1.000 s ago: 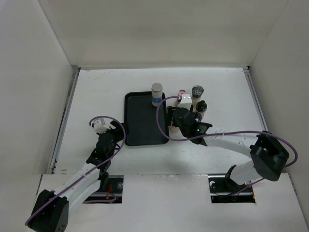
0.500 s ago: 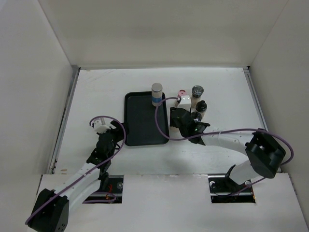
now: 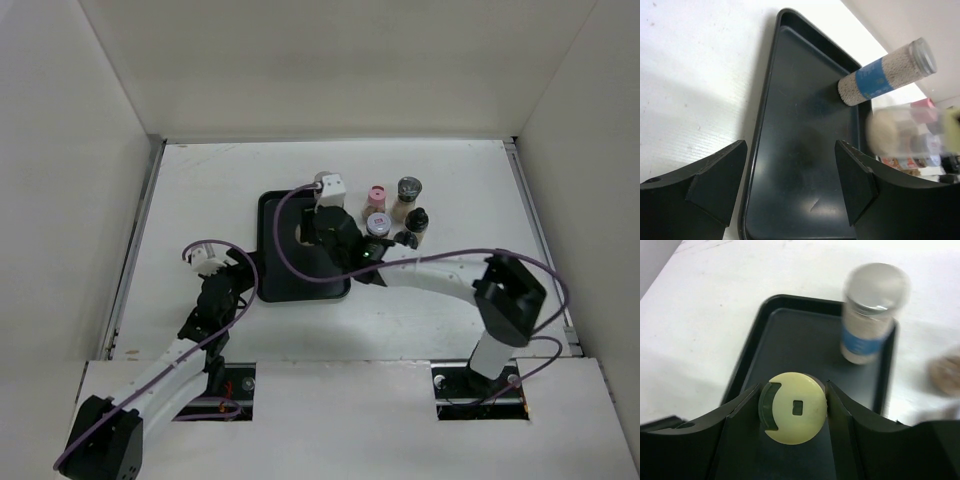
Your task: Organize the condiment bottles
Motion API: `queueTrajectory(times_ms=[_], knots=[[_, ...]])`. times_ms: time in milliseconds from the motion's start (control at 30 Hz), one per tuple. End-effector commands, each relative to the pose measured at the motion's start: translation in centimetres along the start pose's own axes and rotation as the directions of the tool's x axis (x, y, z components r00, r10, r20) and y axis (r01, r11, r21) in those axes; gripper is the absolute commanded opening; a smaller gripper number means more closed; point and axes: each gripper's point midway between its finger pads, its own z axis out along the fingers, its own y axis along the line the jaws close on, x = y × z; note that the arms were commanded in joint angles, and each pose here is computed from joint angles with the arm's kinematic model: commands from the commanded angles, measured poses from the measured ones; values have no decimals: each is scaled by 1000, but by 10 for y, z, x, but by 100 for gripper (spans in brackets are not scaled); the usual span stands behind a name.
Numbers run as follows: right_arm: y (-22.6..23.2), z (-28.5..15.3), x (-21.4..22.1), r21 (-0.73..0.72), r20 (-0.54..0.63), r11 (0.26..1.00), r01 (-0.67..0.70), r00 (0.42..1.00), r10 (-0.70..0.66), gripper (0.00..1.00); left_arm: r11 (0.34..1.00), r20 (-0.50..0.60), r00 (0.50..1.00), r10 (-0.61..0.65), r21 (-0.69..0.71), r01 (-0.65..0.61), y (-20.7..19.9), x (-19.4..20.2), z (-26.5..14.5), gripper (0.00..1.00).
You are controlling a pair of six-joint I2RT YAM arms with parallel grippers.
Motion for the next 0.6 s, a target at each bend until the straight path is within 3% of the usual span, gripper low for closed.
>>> queueTrajectory(times_ms=[0, 333, 567], knots=[[46, 29, -25, -102, 74, 995, -10, 997, 17, 48, 999, 26, 999, -31, 24, 30, 3, -2, -3, 70], [63, 124, -12, -85, 73, 996, 10, 997, -4, 49, 999, 27, 999, -37, 28, 36, 2, -2, -3, 70], [66, 151, 18, -74, 18, 997, 6, 1000, -5, 58, 999, 28, 999, -37, 30, 37, 2, -2, -3, 70]])
